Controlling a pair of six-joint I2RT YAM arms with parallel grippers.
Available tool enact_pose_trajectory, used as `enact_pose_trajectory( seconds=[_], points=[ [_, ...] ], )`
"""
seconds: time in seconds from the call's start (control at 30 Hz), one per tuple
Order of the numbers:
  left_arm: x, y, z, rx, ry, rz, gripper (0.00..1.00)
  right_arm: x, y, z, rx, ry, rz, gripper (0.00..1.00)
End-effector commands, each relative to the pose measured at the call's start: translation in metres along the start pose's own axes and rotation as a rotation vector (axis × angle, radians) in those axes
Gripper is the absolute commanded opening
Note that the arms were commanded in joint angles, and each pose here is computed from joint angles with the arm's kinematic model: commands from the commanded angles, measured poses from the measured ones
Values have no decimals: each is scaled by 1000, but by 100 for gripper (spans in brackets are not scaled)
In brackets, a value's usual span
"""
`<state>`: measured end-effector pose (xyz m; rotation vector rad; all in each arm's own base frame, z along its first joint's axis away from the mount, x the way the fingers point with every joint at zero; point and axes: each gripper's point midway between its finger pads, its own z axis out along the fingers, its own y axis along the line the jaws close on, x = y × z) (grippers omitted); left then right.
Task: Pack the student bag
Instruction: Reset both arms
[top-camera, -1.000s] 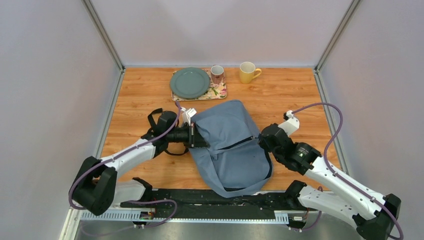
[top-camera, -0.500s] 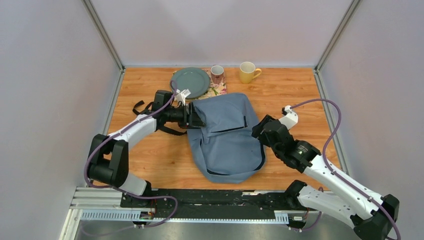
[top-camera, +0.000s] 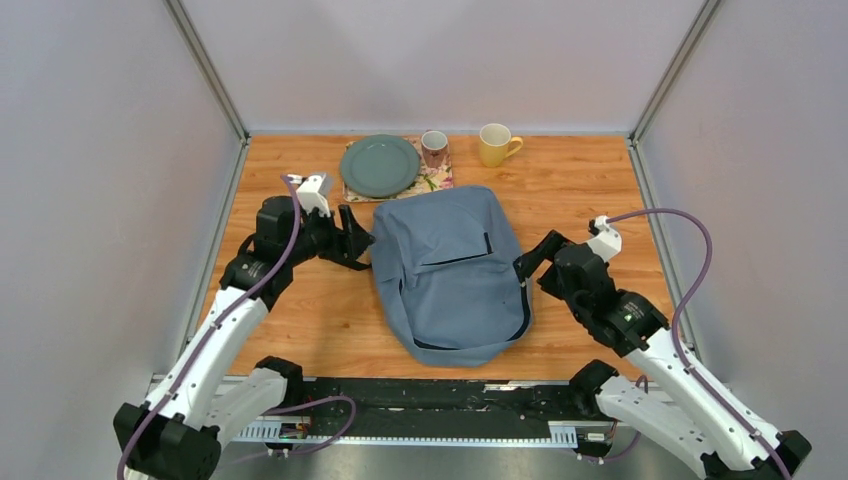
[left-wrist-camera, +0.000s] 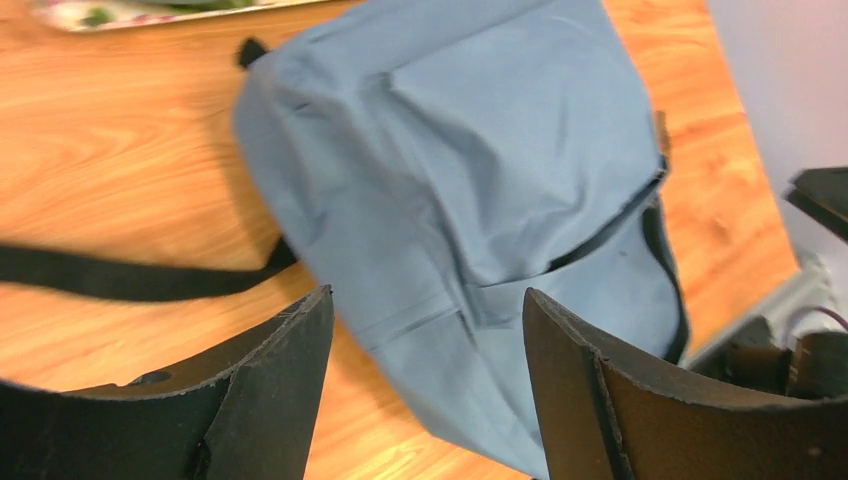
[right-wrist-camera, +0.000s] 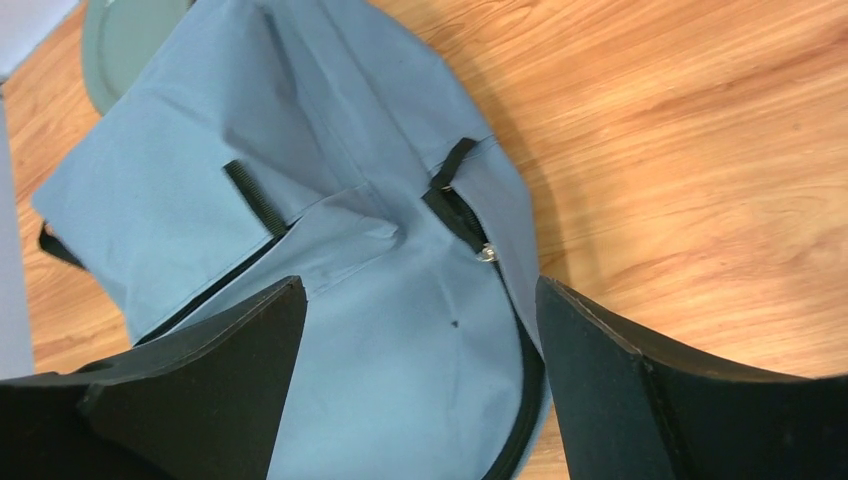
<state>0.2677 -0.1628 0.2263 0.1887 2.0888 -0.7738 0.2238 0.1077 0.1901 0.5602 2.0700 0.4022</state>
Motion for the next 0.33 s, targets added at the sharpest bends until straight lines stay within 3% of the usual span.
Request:
enact_pose_trajectory(
  seconds=[0.0,0.13,0.3],
  points=[
    [17,46,-16,-250,0,6,77,-2,-17,3,39,28,-37,88],
    [12,51,-32,-297,-56,40,77,-11,-28,11,67,49,-37,89],
    [10,66,-44,-410,-36,36,78,-32,-40,22,106,55,-7,90]
  ],
)
